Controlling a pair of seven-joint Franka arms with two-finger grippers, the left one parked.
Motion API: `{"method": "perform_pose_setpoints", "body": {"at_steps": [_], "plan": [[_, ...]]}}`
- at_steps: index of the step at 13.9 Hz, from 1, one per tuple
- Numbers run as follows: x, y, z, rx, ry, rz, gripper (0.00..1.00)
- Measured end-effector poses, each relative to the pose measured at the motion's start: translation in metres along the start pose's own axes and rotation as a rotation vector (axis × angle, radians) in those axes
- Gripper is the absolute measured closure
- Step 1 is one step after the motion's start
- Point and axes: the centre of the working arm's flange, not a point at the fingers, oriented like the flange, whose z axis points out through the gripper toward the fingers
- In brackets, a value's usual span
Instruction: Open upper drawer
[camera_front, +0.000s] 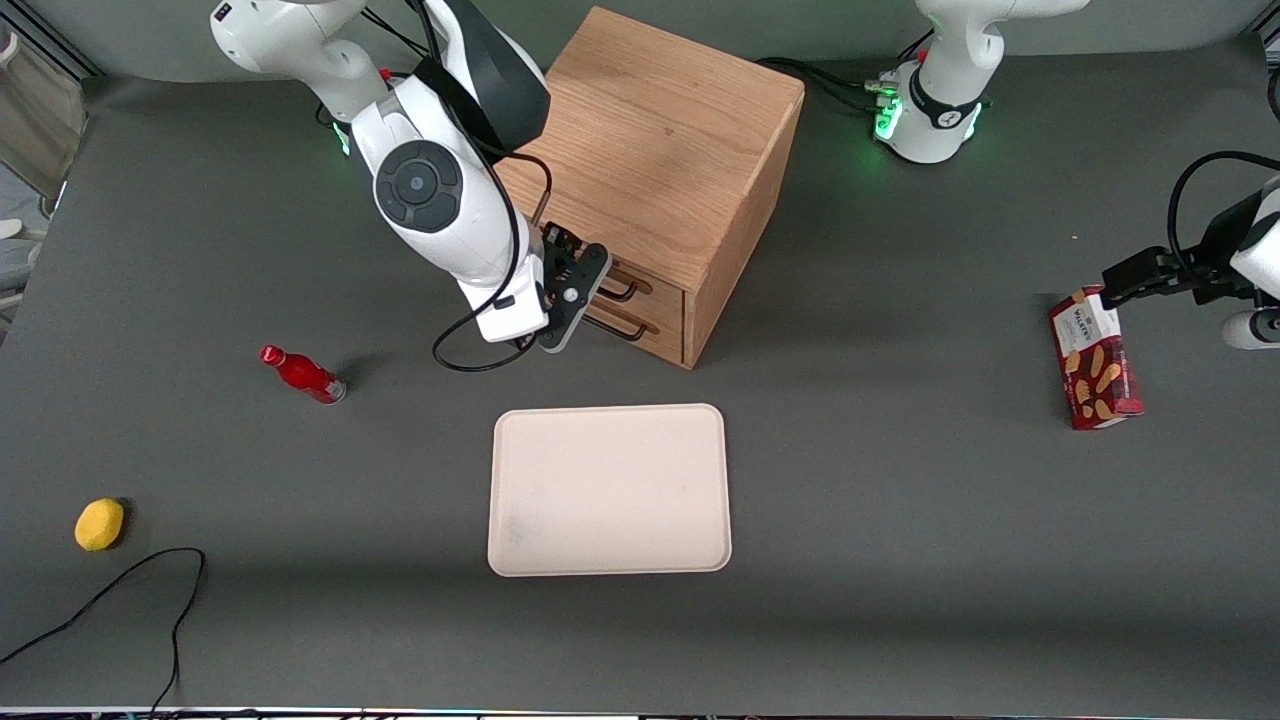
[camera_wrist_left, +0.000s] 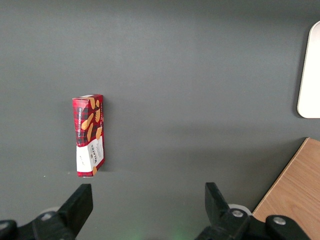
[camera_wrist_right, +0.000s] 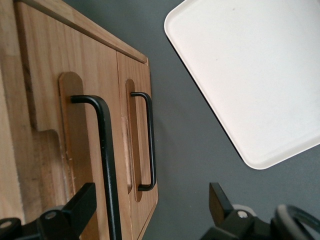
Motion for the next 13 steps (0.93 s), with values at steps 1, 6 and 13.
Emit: {"method": "perform_pose_setpoints", "body": {"at_steps": [1, 6, 13], "plan": [[0.000, -0.001, 0.003, 0.002, -0.002, -0.001, 0.00], [0.001, -0.004, 0.013, 0.004, -0.006, -0.006, 0.00], [-0.001, -0.001, 0.030, 0.002, -0.008, 0.001, 0.00]]}}
